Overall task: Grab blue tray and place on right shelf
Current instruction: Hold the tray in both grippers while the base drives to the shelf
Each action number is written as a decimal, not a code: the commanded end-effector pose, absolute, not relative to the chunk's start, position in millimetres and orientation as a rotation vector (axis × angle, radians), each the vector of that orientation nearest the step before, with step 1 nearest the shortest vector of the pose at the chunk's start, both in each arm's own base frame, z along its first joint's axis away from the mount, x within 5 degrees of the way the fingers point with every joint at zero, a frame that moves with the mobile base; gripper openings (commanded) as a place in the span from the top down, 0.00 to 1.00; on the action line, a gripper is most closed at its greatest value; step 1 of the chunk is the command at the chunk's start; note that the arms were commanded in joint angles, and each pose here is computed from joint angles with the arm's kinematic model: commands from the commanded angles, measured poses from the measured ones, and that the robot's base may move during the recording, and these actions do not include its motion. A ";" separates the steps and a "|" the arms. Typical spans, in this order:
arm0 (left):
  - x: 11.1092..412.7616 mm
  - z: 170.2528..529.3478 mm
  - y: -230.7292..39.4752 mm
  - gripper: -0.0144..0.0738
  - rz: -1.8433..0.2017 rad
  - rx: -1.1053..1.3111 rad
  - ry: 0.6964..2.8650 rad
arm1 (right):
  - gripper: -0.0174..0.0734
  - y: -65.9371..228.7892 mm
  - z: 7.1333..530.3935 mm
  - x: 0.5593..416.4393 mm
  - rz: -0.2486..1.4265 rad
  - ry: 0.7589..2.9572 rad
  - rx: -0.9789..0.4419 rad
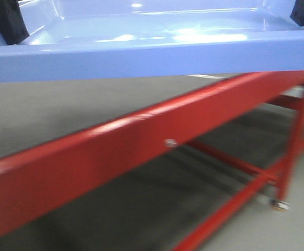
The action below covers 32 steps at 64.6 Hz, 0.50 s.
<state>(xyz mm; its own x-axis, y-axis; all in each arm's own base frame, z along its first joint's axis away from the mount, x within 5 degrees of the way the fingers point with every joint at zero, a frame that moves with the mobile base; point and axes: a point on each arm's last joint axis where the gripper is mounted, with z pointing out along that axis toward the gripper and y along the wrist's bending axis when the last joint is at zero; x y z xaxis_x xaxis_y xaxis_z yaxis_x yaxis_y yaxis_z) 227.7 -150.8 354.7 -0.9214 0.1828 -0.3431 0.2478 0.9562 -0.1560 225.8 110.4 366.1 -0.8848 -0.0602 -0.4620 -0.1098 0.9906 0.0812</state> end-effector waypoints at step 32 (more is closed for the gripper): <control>215.8 367.0 -147.8 0.89 -0.275 0.385 2.772 | 0.75 108.3 385.3 224.5 0.158 2.533 -0.168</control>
